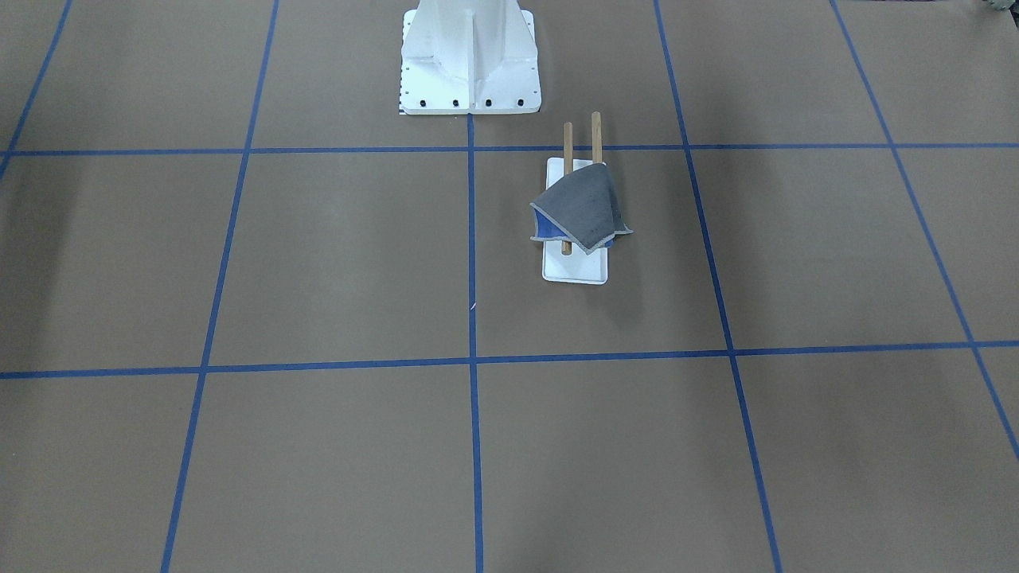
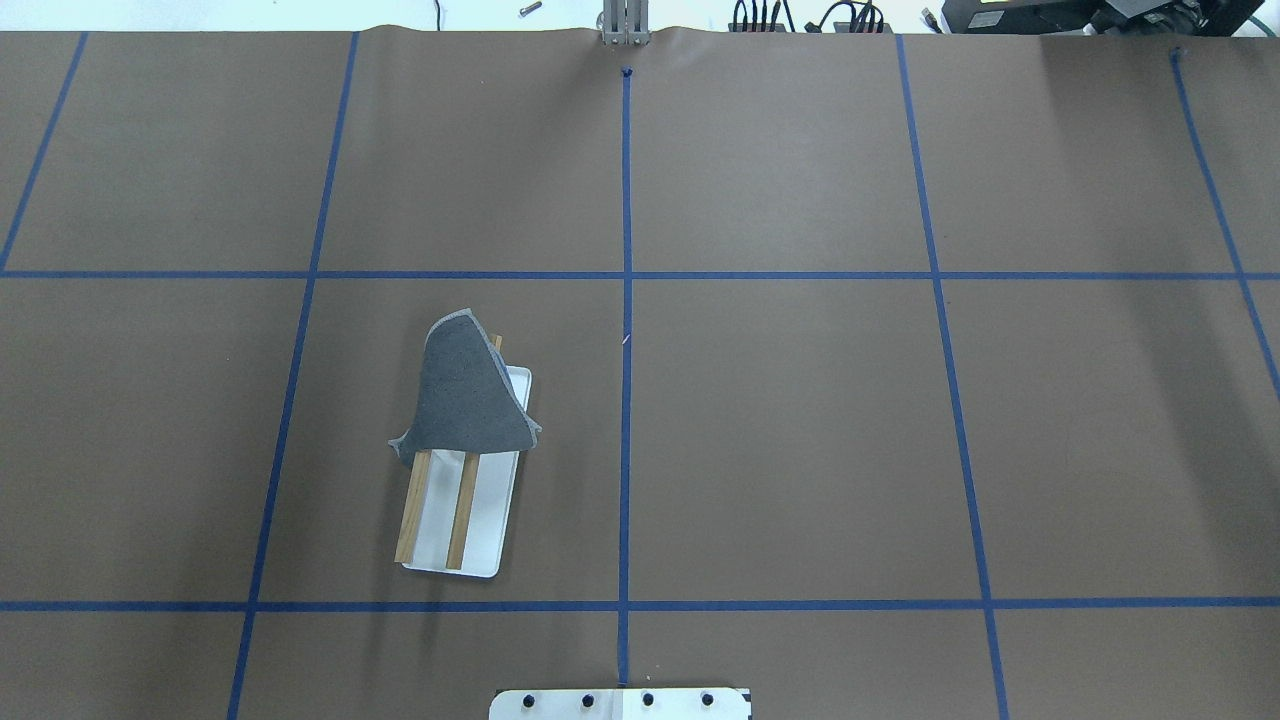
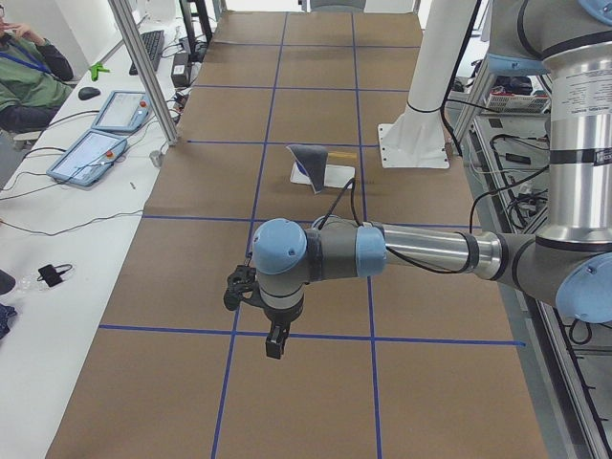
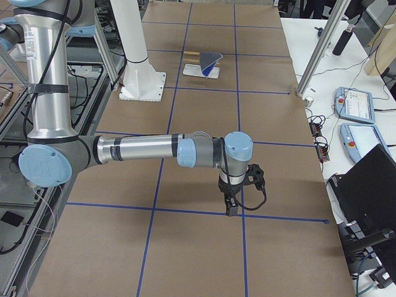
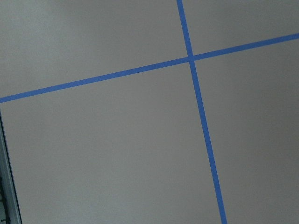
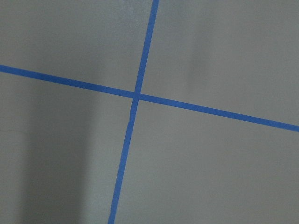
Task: Hang towel on rack
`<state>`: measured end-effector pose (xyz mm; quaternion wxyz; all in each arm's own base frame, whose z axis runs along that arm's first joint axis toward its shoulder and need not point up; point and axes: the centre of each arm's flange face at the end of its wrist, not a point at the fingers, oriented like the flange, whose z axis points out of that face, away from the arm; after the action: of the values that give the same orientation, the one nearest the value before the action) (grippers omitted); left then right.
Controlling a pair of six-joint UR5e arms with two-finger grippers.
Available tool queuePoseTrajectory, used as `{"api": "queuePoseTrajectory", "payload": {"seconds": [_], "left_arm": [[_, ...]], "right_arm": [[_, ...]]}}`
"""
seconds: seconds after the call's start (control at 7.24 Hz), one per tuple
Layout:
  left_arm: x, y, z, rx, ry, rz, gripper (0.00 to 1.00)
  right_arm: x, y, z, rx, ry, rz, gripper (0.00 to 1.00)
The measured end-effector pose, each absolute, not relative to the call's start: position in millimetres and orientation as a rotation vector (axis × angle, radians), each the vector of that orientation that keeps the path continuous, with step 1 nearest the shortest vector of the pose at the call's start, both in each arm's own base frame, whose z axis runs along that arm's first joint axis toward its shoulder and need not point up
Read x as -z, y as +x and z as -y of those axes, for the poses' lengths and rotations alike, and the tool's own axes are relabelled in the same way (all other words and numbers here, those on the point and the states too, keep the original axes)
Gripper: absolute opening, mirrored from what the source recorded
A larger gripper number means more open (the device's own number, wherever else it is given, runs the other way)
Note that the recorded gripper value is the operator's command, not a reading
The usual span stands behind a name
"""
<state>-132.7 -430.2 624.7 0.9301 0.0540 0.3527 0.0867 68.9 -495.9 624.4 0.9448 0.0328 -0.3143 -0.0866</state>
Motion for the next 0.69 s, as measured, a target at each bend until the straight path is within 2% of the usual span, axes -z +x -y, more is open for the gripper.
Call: {"api": "queuePoseTrajectory", "payload": {"seconds": [0.69], "left_arm": [[-630.2, -131.4, 429.9, -0.175, 0.098, -0.723, 0.99]], "right_arm": [[-624.1, 68.8, 485.3, 0.176, 0.066, 0.643, 1.00]]}}
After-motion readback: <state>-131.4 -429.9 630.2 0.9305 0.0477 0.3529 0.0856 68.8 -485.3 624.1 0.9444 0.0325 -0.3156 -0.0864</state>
